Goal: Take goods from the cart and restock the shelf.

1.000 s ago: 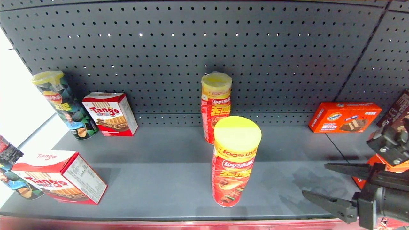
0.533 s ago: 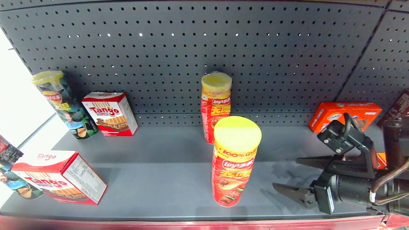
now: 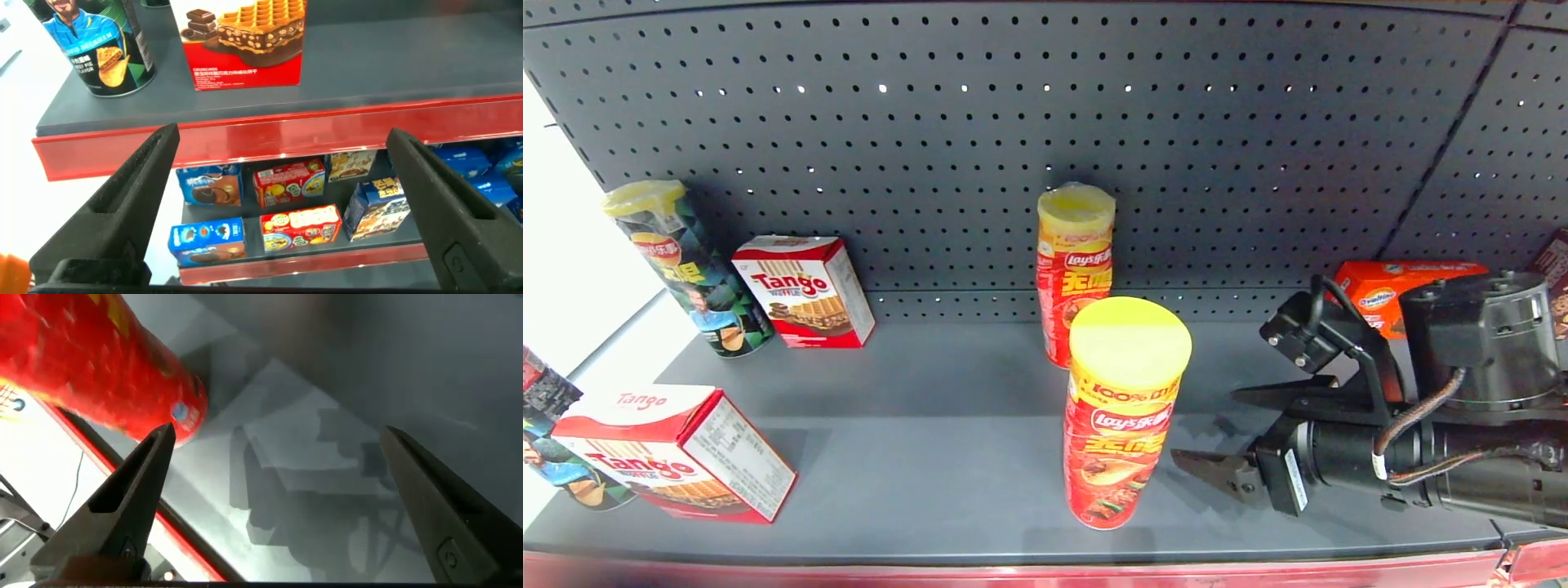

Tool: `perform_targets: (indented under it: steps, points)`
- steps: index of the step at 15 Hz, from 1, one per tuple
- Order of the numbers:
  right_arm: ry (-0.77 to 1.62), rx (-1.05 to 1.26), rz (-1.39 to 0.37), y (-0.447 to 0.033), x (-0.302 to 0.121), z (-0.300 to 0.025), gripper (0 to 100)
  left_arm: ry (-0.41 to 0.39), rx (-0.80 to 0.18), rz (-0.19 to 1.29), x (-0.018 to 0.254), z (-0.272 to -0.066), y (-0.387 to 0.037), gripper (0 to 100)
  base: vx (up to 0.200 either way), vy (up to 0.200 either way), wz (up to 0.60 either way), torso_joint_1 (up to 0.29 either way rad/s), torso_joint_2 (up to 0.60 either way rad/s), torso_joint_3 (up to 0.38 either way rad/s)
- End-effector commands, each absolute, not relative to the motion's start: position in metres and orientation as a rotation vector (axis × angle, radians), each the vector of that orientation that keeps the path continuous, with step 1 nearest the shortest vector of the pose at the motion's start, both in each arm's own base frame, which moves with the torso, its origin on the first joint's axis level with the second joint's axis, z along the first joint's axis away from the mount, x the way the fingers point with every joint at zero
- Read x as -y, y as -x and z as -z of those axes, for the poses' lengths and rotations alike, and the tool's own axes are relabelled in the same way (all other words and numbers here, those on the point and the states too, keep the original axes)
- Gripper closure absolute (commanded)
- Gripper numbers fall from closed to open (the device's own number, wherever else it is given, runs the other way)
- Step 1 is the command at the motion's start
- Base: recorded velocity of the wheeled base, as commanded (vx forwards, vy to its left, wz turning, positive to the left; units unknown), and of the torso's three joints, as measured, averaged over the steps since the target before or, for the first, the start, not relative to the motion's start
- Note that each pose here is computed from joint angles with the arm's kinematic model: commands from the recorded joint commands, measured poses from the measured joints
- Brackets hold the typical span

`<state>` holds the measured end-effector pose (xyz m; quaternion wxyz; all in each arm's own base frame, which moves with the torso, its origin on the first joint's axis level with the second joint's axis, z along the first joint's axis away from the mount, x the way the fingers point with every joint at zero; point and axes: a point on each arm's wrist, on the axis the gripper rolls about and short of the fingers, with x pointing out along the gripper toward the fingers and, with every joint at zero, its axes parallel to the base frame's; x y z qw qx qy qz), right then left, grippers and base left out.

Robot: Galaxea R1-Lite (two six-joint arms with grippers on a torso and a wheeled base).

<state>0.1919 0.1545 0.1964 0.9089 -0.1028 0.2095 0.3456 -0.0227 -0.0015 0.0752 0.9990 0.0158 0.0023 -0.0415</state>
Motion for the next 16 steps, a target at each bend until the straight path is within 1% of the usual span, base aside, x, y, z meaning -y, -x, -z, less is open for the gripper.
perform_targets:
  steps: [1, 8, 16]
  points:
    - [0.22, -0.436, -0.715, -0.196, -0.161, -0.195, 0, -0.032, -0.008, 0.083, 0.002, -0.075, 0.022, 0, 0.0, 0.0, 0.0, 0.0, 0.0, 0.0]
    - [0.234, -0.431, -0.745, -0.199, -0.18, -0.196, 0, -0.032, -0.008, 0.083, 0.002, -0.075, 0.022, 0, 0.0, 0.0, 0.0, 0.0, 0.0, 0.0]
    - [0.238, -0.44, -0.749, -0.201, -0.183, -0.193, 0, -0.032, -0.008, 0.083, 0.002, -0.075, 0.022, 0, 0.0, 0.0, 0.0, 0.0, 0.0, 0.0]
